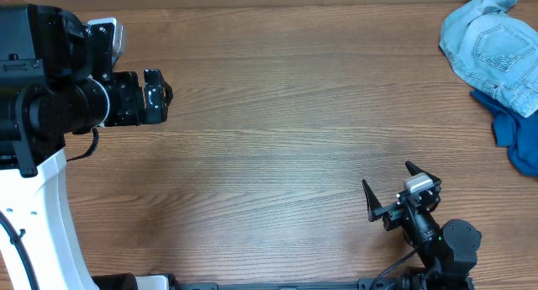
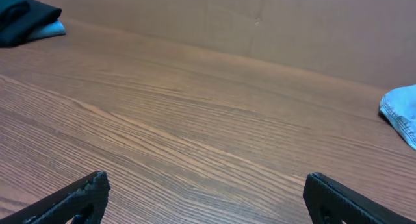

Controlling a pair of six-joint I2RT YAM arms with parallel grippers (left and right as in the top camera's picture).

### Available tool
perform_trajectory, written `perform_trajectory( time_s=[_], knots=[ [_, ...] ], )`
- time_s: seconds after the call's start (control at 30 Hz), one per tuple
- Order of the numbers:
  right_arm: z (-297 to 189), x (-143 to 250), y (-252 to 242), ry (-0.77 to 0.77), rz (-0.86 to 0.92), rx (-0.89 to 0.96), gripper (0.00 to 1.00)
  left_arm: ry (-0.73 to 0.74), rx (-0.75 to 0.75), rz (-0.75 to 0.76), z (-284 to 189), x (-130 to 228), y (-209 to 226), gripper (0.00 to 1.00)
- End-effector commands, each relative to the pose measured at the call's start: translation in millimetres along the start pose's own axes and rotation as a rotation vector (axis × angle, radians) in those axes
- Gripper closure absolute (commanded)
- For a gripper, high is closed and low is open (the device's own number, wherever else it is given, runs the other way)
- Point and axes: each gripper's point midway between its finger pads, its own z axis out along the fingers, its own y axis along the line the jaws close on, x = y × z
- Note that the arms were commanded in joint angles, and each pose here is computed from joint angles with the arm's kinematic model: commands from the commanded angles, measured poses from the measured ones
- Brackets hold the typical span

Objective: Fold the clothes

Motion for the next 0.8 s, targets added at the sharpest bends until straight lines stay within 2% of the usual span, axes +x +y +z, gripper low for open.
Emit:
perform_trajectory(
  time_s=[0.0,0.23,0.3,0.4,0.47,0.6,0.77],
  knots=[
    [-0.1,-0.5,-0.9,-0.010,0.004,0.005,0.00,-0.013,-0.005,0.021,-5.2,1.6,-0.8,0.00],
    [-0.1,-0.4,-0.9,-0.010,0.004,0.005,0.00,-0.046,-0.085,0.068,-7.8,-4.5,12.4,0.00],
    [-0.1,-0.4,-0.9,-0.010,0.004,0.005,0.00,-0.100,-0.040,0.145,-6.3,-16.0,4.0,0.00],
    [-0.1,-0.4,-0.9,-0.010,0.004,0.005,0.00,-0.241,0.093,0.340,0.0,-38.2,-21.5,0.00],
    [-0.1,-0.5,-0.9,-0.010,0.004,0.005,0.00,-0.309,0.124,0.366,6.1,-43.5,-26.3,0.00],
    [-0.1,-0.3,-1.0,-0.010,0.004,0.006,0.00,-0.397,0.130,0.349,19.3,-38.5,-23.5,0.00],
    [-0.1,-0.5,-1.0,-0.010,0.004,0.006,0.00,-0.487,0.116,0.374,30.5,-13.5,-18.1,0.00]
  ],
)
